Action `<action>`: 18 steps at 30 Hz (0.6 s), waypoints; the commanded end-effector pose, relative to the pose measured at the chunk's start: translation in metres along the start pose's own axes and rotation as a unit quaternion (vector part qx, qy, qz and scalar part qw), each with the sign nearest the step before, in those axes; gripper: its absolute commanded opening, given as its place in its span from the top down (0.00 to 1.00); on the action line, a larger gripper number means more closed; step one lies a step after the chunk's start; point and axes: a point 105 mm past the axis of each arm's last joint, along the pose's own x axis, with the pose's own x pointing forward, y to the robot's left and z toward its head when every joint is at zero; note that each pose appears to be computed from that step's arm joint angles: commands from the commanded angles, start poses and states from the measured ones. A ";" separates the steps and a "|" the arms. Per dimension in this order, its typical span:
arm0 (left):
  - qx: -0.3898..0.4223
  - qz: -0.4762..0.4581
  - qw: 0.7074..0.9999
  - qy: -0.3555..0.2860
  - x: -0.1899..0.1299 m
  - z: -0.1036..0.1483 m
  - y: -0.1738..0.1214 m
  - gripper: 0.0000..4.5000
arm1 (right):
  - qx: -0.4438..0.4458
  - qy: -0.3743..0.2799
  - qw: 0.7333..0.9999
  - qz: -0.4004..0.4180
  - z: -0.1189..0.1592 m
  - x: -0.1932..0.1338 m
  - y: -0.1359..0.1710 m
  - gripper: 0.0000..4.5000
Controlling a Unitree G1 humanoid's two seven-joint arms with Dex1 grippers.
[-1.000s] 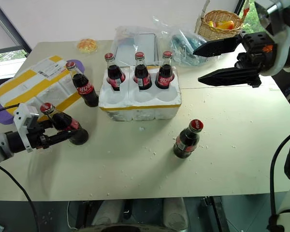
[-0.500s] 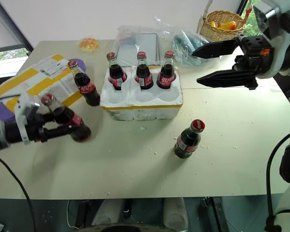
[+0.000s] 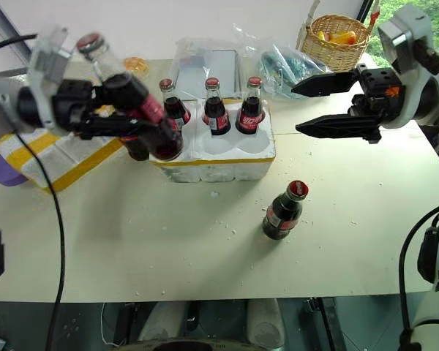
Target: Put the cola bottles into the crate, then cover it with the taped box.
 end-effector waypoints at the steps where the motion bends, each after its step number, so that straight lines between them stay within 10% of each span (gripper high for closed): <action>1: 0.038 0.001 0.999 -0.007 0.014 0.011 0.010 0.39 | -0.029 -0.012 0.999 -0.008 0.010 -0.003 0.005 0.00; 18: 0.038 -0.002 0.999 -0.027 0.081 -0.003 0.051 0.39 | -0.017 -0.021 0.998 -0.048 0.002 -0.009 0.014 0.00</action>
